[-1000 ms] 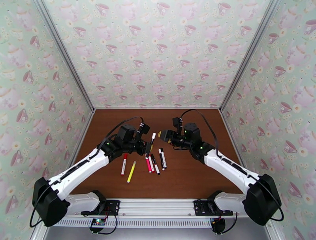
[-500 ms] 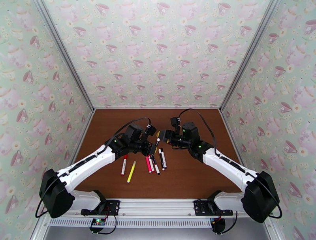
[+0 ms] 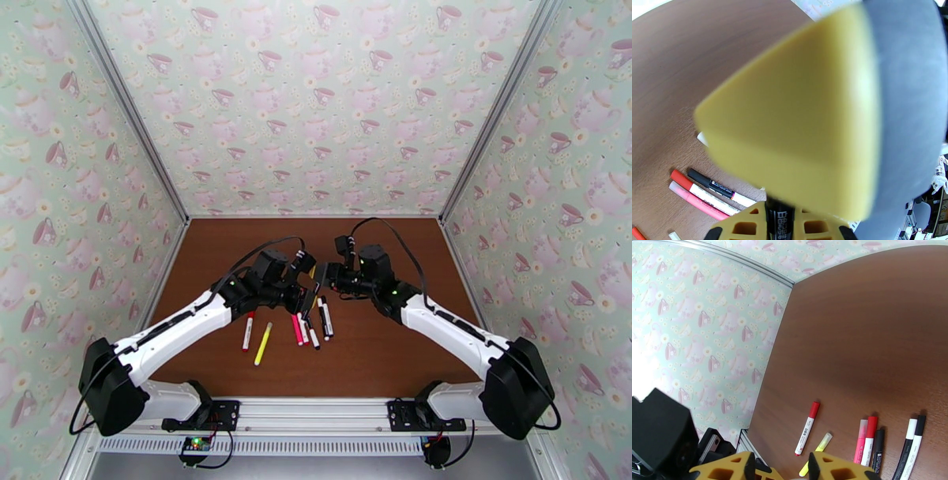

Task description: Open the pen caps

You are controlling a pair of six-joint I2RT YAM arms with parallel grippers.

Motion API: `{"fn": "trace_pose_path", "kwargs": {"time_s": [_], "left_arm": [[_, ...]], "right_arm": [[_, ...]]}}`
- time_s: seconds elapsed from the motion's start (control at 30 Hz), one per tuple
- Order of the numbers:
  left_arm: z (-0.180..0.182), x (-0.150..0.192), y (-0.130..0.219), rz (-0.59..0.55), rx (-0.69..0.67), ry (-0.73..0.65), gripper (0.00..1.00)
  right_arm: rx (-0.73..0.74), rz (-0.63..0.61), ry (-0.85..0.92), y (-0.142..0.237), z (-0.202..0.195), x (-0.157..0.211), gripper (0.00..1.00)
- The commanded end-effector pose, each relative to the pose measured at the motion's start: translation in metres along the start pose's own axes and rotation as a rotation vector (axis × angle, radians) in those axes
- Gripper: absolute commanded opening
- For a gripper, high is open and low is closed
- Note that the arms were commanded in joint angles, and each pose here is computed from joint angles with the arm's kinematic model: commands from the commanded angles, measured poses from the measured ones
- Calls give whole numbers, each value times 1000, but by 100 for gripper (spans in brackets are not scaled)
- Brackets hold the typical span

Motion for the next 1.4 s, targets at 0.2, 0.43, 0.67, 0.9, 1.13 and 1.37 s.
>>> {"fn": "trace_pose_path", "kwargs": {"time_s": [0.2,0.43,0.67,0.9,1.13,1.37], "left_arm": [[-5,-8,3,-22,-6,-26,14],[-5,-8,5,-28,-7,-23,14],[-6,-5,0,-44,34,-11,34],[-6,-1,-4,-52,56,-8,40],[-4,-2,-7,-59,45,-4,23],[-1,-1,-7,-37,9,-17,12]], "right_arm": [[7,-8,25,0,7,-3,26],[10,-8,30,2,8,-3,18],[-8,-22,25,7,14,-3,12],[-44,-20,15,10,19,-3,10],[-38,-14,4,9,17,-2,9],[0,-46,-22,9,14,-5,5]]}}
Point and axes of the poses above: each hand's point on the last joint's axis, 136 mm out from that joint toward the fingers, its own y axis back along the fingers, its own z axis along the line the jaws close on, x = y × z, the point moved 9 cm from there along y, back along the fingers, and after that the axes turned 10 degrees about -y, right-handed, at the moved point
